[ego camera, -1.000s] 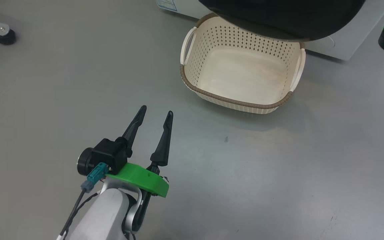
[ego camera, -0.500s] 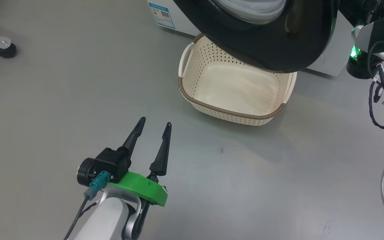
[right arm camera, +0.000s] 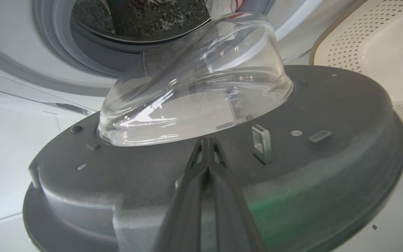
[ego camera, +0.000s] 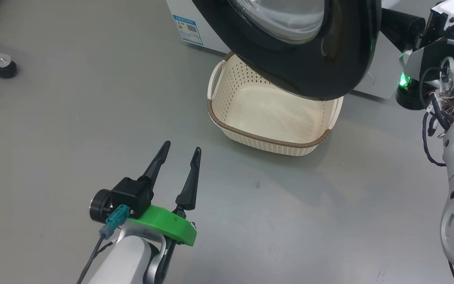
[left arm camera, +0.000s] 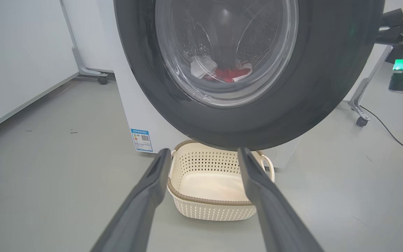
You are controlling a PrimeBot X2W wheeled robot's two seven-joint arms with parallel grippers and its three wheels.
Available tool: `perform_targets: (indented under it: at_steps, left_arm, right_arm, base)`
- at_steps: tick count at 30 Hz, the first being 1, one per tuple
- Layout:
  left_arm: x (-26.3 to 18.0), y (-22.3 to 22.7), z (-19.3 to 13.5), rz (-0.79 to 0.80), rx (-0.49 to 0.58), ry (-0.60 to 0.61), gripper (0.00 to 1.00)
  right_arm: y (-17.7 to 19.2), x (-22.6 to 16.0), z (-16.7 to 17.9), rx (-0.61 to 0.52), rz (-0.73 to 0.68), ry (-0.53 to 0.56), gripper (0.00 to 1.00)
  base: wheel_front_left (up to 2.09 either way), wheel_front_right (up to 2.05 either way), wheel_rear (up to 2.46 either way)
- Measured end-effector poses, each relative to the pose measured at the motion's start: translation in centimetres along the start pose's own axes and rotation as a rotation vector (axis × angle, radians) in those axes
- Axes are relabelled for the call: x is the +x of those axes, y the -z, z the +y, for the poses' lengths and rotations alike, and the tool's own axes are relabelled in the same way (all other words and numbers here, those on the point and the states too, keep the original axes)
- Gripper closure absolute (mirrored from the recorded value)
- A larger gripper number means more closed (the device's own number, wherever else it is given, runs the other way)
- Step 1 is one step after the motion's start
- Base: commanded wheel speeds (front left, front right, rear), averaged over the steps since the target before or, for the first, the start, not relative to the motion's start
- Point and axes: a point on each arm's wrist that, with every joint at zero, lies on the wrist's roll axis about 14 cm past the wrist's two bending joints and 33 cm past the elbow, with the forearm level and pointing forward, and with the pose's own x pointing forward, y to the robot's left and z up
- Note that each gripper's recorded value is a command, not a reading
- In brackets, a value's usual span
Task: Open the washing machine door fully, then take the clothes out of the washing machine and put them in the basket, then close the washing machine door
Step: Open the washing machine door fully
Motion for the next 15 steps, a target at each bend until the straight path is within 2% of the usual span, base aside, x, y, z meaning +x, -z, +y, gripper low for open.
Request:
perform_targets:
  at_steps: [10, 15]
  left_arm:
    - [-0.2, -0.3, -0.3, -0.011, 0.001, 0.009, 0.00]
    - [-0.4, -0.5, -0.3, -0.016, 0.001, 0.008, 0.00]
  right_arm:
    - [1.2, -0.5, -0.9, 0.002, 0.027, 0.019, 1.00]
    - [0.9, -0.7, 0.1, -0.023, 0.000, -0.014, 1.00]
  base:
    - [0.00, 0.00, 0.00]
    - [0.00, 0.00, 0.00]
